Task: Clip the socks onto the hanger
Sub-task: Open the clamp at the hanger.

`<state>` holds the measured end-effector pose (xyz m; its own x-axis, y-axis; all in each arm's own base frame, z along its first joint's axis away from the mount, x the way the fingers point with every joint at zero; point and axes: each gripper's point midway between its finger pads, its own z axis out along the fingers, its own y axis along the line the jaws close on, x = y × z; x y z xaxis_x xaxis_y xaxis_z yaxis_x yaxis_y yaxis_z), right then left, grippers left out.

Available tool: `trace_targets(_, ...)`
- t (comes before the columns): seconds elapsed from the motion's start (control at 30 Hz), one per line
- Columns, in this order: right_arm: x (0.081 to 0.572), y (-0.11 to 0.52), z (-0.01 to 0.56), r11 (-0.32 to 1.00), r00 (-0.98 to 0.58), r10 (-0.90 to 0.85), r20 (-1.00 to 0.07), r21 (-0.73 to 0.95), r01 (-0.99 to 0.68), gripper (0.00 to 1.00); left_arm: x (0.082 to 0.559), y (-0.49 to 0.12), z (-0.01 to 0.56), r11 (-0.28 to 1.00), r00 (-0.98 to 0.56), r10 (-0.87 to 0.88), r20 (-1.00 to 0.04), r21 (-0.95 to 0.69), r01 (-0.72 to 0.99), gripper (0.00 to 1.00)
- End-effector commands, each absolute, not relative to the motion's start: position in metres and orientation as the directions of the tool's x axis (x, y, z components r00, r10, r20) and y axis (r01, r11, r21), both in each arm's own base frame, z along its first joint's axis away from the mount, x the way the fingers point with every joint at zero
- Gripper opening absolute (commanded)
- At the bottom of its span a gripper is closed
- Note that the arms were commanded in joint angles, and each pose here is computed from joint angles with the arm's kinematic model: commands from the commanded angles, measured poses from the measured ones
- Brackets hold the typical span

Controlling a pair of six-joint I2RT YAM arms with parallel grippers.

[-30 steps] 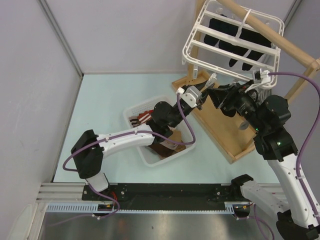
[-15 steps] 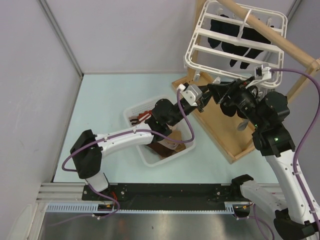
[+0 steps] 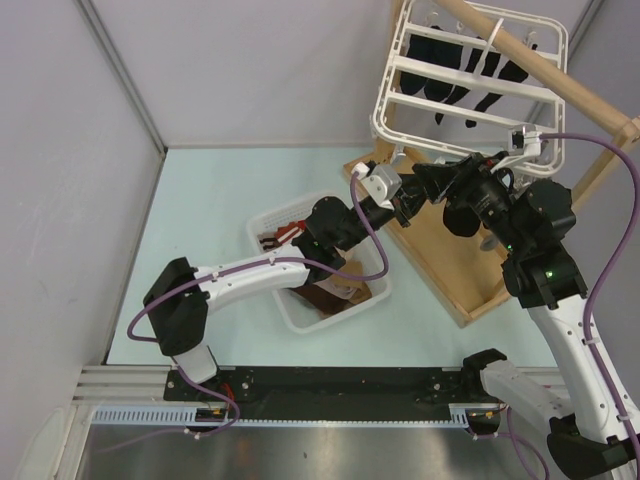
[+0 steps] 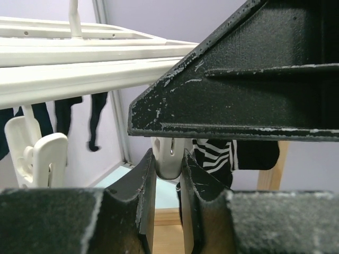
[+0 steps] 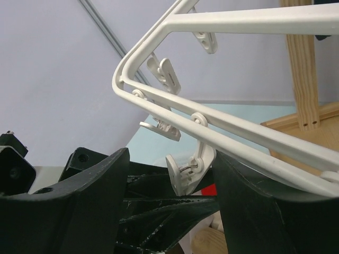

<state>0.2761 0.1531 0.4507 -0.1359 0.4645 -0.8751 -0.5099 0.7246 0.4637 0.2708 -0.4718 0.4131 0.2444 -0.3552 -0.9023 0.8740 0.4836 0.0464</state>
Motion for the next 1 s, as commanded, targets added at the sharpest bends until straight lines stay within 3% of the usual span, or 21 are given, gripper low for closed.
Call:
trace_targets(0.0,0.278,0.147,0.473,0.719,-0.063,0.505,-0.861,0.46,-0.521,0.67,0.242,-0.487,0.415,0.346,0.169,-0.397,-0.902,0.024,0.938,0.03)
trace_targets(0.2,0.276,0.144,0.475,0.726,-0.049,0.505,-0.861,0.455,-0.515,0.59,0.243,-0.49,0.408,0.341,0.149,-0.383,-0.911,0.01,0.94,0.03)
trace_targets(0.37,0.276,0.145,0.473,0.73,-0.054,0.498,-0.865,0.453,-0.512,0.43,0.242,-0.49,0.404,0.337,0.14,-0.373,-0.917,0.007,0.941,0.07)
trace_targets(0.4,0.276,0.144,0.473,0.731,-0.053,0.497,-0.866,0.451,-0.511,0.37,0.242,-0.489,0.404,0.339,0.142,-0.373,-0.917,0.007,0.941,0.13)
trace_targets(0.67,0.275,0.142,0.469,0.747,-0.051,0.481,-0.875,0.44,-0.498,0.18,0.245,-0.475,0.401,0.391,0.175,-0.35,-0.92,0.027,0.92,0.44)
trace_targets(0.7,0.276,0.141,0.468,0.748,-0.053,0.482,-0.875,0.443,-0.494,0.16,0.244,-0.469,0.406,0.401,0.186,-0.356,-0.916,0.03,0.916,0.55)
trace_targets(0.87,0.277,0.14,0.467,0.753,-0.051,0.482,-0.875,0.443,-0.486,0.06,0.251,-0.444,0.391,0.492,0.194,-0.299,-0.934,0.023,0.871,0.84)
trace_targets(0.97,0.278,0.139,0.464,0.756,-0.06,0.482,-0.874,0.45,-0.476,0.0,0.258,-0.422,0.378,0.569,0.181,-0.243,-0.953,0.012,0.822,0.91)
